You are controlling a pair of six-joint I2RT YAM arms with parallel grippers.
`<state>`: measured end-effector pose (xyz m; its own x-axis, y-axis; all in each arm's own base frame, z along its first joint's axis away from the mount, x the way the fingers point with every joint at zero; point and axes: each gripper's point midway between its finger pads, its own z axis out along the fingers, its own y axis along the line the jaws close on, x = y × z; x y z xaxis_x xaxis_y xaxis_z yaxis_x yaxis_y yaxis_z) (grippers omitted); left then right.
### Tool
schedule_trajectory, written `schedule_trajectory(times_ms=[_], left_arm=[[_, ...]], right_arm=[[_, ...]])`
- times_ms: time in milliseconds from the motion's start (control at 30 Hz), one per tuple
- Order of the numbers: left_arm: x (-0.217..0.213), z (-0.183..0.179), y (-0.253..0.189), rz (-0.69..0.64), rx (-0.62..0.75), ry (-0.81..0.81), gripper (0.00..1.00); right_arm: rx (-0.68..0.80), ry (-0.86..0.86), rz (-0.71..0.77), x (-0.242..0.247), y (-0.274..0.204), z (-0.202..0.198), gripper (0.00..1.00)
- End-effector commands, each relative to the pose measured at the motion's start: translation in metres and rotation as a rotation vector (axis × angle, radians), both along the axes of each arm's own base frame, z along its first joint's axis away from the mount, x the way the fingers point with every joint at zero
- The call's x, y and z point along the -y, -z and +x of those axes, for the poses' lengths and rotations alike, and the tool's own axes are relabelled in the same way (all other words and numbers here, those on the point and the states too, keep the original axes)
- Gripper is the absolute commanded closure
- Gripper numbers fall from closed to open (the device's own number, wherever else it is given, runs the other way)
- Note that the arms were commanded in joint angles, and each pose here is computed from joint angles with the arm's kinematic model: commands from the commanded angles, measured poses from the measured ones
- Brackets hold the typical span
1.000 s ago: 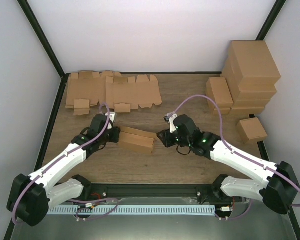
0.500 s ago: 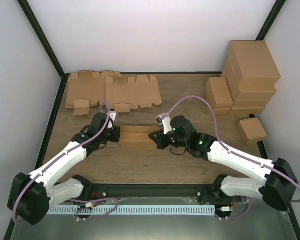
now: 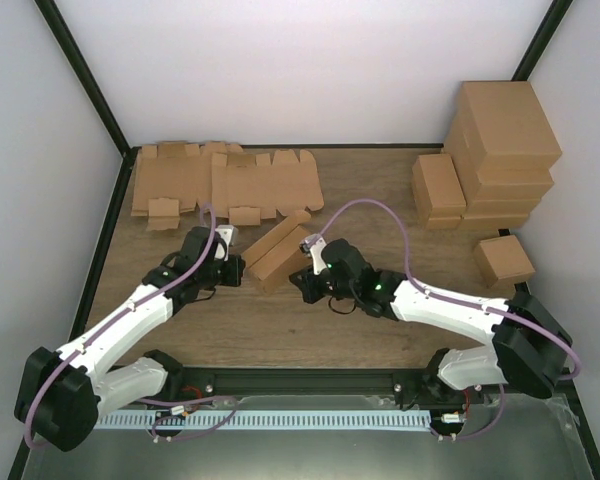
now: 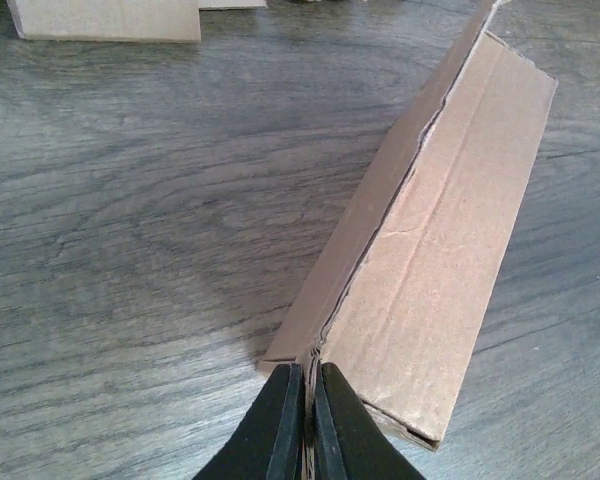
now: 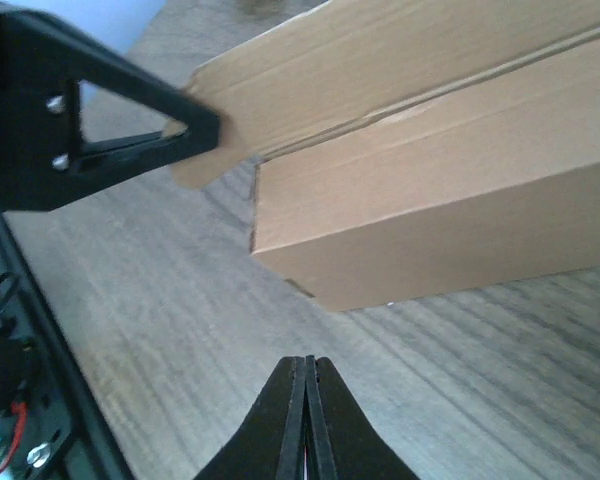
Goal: Fold the paper box
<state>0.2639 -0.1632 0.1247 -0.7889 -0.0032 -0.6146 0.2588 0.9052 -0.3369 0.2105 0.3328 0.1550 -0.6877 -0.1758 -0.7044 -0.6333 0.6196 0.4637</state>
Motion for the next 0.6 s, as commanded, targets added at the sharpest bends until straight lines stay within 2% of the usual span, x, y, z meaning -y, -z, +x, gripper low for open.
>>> schedule_trajectory(times_ms=[0,100,267,367,567], left_arm=[[0.003,0.0,-0.005,-0.001,0.001,0.023,0.94],[0.006,0.001,-0.007,0.018,-0.005,0.049,0.94],[0.007,0.002,-0.01,0.023,0.006,0.068,0.92],[0.008,0.003,-0.012,0.025,0.011,0.073,0.91],[0.007,0.004,-0.012,0.034,0.011,0.072,0.9]], right_arm=[[0.102,0.171,-0.039,0.013,-0.007,0.032,0.99],[0.139,0.236,-0.051,0.028,-0.014,0.042,0.97],[0.073,0.267,0.018,0.062,-0.021,0.08,0.8],[0.041,0.258,0.075,0.075,-0.025,0.101,0.61],[-0.005,0.217,0.103,0.07,-0.015,0.134,0.43]])
